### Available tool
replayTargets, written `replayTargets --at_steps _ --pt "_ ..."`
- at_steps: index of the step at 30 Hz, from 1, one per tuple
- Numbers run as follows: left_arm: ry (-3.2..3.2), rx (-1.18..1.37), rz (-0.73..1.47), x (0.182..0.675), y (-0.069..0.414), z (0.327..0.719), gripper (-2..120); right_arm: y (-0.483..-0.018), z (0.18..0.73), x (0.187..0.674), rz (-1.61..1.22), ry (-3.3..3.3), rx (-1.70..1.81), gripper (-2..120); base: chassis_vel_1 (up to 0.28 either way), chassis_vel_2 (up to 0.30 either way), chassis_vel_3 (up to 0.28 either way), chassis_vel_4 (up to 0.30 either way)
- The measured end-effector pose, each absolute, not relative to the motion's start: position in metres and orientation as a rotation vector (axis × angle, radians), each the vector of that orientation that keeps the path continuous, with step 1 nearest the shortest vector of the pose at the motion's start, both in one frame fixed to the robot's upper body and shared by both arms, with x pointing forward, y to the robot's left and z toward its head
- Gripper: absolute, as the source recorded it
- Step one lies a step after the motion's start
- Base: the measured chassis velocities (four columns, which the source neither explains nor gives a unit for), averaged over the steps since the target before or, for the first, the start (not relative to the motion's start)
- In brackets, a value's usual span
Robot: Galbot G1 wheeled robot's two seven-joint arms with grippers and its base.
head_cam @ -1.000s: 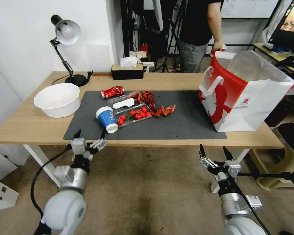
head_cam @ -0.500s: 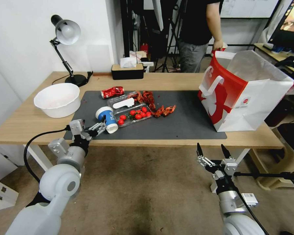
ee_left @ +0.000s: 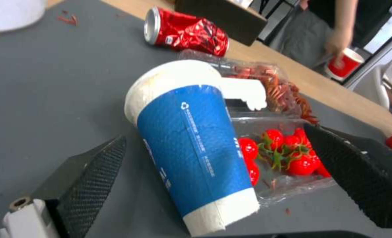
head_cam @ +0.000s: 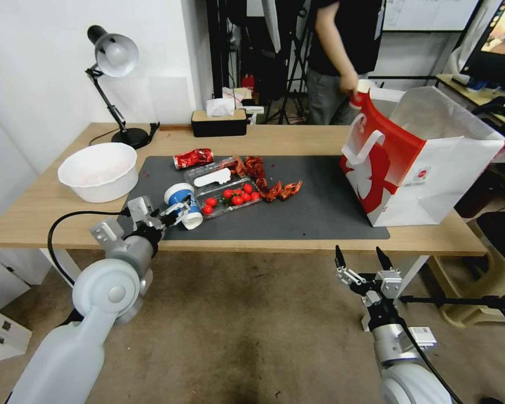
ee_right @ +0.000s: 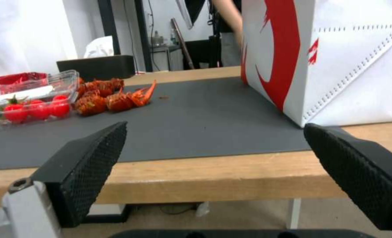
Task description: Pick up the trash from the table and place it into the takeout bag.
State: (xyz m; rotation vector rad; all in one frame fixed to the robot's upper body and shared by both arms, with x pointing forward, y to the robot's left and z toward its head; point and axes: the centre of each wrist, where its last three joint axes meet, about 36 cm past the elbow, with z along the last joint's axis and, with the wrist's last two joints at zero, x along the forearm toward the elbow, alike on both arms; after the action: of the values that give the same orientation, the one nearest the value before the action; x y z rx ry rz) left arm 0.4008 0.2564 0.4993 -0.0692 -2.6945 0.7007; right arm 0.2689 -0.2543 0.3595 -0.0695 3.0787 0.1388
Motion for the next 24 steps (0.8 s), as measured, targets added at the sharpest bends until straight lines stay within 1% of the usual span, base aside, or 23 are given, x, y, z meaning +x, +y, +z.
replayTargets --at_steps 9,14,19,24 --pt "-2.667 -0.052 0.626 0.423 0.25 0.498 100 -0.255 0.359 0.268 0.113 3.073 -0.064 100 0.0 0.0 0.0 0.0" --pt "-2.667 -0.01 0.533 0.437 0.246 0.496 100 -0.257 0.356 0.266 0.096 3.075 -0.053 100 0.0 0.0 0.0 0.0" --pt "-2.645 0.023 0.464 0.443 0.242 0.494 100 -0.26 0.353 0.267 0.083 3.079 -0.037 100 0.0 0.0 0.0 0.0" --pt "-2.631 0.046 0.453 0.445 0.241 0.492 100 -0.261 0.351 0.268 0.074 3.08 -0.033 100 0.0 0.0 0.0 0.0"
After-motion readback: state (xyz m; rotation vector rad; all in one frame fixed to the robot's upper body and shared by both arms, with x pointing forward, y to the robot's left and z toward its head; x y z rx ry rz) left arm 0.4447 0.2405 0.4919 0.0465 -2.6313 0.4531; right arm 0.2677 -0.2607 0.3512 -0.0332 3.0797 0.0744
